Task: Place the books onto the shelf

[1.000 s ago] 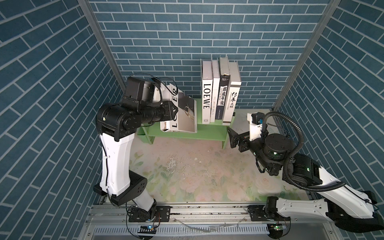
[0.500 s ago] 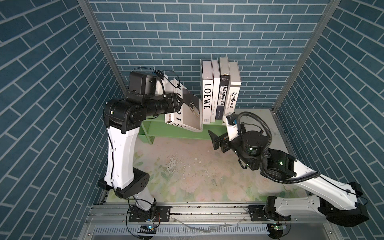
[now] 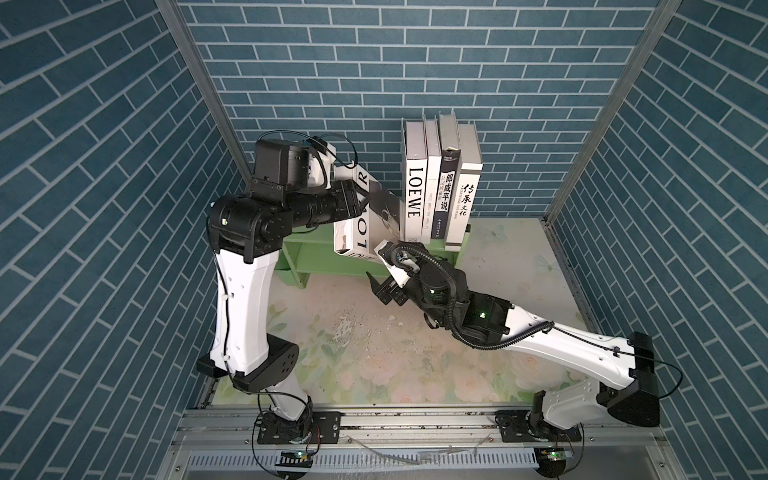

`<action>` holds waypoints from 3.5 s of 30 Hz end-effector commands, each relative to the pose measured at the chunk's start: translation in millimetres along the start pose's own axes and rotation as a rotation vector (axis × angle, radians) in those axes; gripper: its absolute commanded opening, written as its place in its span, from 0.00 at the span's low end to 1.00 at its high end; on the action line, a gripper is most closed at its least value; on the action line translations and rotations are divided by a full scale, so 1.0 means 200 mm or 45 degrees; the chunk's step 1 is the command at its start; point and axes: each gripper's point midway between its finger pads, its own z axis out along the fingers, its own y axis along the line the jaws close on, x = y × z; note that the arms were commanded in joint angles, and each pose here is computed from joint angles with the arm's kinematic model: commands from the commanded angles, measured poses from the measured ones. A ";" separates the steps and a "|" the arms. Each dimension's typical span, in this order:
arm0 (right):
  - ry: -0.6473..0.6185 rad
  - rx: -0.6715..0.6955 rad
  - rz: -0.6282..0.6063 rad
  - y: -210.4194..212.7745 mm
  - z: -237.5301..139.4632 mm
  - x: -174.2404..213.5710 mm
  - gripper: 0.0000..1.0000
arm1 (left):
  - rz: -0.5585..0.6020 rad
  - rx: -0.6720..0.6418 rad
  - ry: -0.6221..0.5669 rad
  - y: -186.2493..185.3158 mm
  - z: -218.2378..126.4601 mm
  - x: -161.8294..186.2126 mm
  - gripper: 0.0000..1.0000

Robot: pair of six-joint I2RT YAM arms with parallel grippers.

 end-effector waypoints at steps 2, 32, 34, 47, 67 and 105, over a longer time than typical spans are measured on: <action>-0.207 0.171 -0.061 -0.08 0.03 -0.21 0.98 | -0.046 0.096 -0.014 -0.04 0.04 -0.06 0.57; -0.252 0.533 0.187 -0.23 0.19 -0.32 0.45 | -0.043 -0.016 -0.402 0.02 -0.34 -0.18 1.00; -0.255 0.562 0.205 -0.24 0.21 -0.33 0.45 | -0.057 0.002 -0.430 0.02 -0.36 -0.16 1.00; -0.280 0.659 0.248 -0.21 0.36 -0.34 0.43 | -0.025 0.055 -0.420 -0.04 -0.22 -0.15 0.94; -0.282 0.709 0.241 -0.23 0.35 -0.33 0.46 | 0.159 -0.192 -0.351 -0.06 0.01 -0.12 0.61; -0.068 1.112 0.494 -0.87 -0.81 -0.03 0.77 | 0.187 0.022 -0.341 -0.21 0.28 -0.14 0.58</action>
